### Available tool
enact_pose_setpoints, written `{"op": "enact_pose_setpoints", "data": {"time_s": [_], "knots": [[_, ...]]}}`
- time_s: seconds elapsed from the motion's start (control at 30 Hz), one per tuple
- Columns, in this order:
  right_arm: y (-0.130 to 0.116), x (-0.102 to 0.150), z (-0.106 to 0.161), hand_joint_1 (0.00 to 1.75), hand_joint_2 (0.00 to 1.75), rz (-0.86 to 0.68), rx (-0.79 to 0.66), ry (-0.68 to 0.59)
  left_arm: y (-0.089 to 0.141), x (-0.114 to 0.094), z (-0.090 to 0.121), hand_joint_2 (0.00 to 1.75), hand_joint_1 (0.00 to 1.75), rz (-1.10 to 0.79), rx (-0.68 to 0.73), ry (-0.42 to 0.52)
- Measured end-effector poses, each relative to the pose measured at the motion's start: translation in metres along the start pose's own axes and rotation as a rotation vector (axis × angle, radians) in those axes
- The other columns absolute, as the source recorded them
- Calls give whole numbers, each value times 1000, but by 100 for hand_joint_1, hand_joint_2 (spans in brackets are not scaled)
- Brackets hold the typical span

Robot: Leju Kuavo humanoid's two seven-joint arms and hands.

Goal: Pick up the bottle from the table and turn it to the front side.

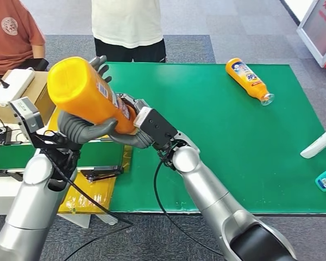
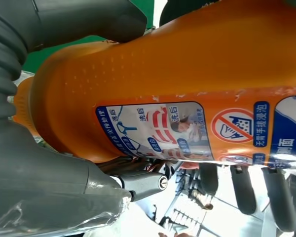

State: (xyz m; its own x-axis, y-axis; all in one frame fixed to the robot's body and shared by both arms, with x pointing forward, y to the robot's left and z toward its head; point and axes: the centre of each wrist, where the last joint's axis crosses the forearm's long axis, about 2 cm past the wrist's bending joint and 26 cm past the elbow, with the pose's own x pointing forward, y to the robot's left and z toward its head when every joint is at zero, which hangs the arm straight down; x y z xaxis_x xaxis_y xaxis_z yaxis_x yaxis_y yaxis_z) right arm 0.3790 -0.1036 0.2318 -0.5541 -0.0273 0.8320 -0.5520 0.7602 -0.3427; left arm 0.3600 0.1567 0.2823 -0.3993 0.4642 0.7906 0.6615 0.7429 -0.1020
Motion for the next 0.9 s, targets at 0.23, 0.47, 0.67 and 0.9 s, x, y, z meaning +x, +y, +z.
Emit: {"op": "enact_pose_setpoints", "data": {"time_s": [0.23, 0.47, 0.67, 0.9], "knots": [[4, 3, -2, 175, 175, 4, 15, -11, 0, 2, -7, 175, 0, -18, 3, -6], [5, 3, -2, 175, 175, 7, 14, -9, -1, -1, -7, 175, 175, 42, -16, -4], [5, 3, -2, 175, 175, 15, 10, -7, -1, -2, -6, 175, 175, 95, -25, -11], [7, 3, -2, 175, 175, 19, 13, -5, -1, -4, -5, 175, 175, 119, -24, -10]]}}
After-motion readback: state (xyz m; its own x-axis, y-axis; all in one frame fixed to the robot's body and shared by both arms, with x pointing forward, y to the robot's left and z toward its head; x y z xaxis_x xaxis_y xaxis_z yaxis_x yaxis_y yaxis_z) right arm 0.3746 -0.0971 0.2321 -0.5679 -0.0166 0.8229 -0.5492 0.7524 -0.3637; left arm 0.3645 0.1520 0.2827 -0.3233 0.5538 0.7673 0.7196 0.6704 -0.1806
